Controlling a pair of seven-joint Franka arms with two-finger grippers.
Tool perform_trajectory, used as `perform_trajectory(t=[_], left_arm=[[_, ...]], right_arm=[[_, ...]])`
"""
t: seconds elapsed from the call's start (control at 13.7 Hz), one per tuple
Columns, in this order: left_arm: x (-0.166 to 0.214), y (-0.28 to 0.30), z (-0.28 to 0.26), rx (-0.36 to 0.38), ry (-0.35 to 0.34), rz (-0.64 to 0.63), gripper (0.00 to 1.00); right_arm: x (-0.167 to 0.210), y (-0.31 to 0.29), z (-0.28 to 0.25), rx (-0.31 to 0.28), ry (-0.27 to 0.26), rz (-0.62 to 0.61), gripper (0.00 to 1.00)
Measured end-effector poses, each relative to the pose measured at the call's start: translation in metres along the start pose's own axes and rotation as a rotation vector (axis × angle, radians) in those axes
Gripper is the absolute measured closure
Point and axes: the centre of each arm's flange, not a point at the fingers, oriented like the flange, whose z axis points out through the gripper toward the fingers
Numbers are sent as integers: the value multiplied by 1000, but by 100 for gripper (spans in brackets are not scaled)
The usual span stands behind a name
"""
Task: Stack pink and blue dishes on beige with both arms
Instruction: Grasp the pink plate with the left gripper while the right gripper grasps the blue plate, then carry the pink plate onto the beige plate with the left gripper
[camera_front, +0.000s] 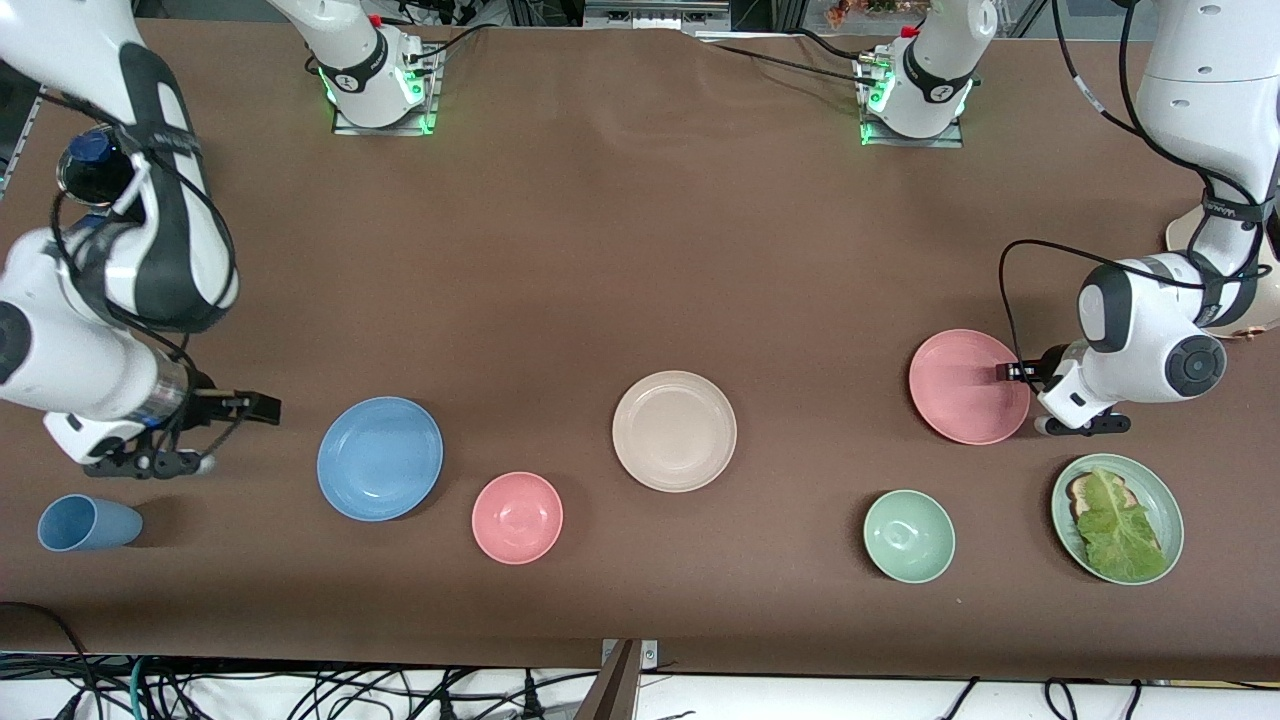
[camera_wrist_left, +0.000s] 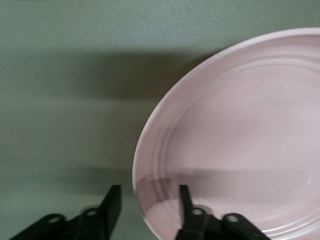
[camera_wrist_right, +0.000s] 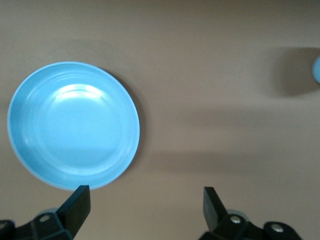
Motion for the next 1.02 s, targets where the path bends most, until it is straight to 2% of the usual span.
perform_trajectory(t=[0.22,0.29,0.51,0.66,0.88,1.02], left_arm=[[0,-2,0,-1,1,-3,87],[1,-1,-4,-1,8,-2,90],[6,3,-17,-5,2,4,92],[13,22,-48,-53,-34,4,93],[13,76,-124,-114,-69,-15,95],[5,128,-163,-169,-68,-51,95]], right_arm=[[10,-20,56,4,10,-27,0],[10,-23,66,4,7,-32,0],[13,-32,76,5,25,-44,1],[16,-35,86,8,49,-37,2],[19,-35,114,10,75,-25,4],[18,-36,124,10,66,-25,7]])
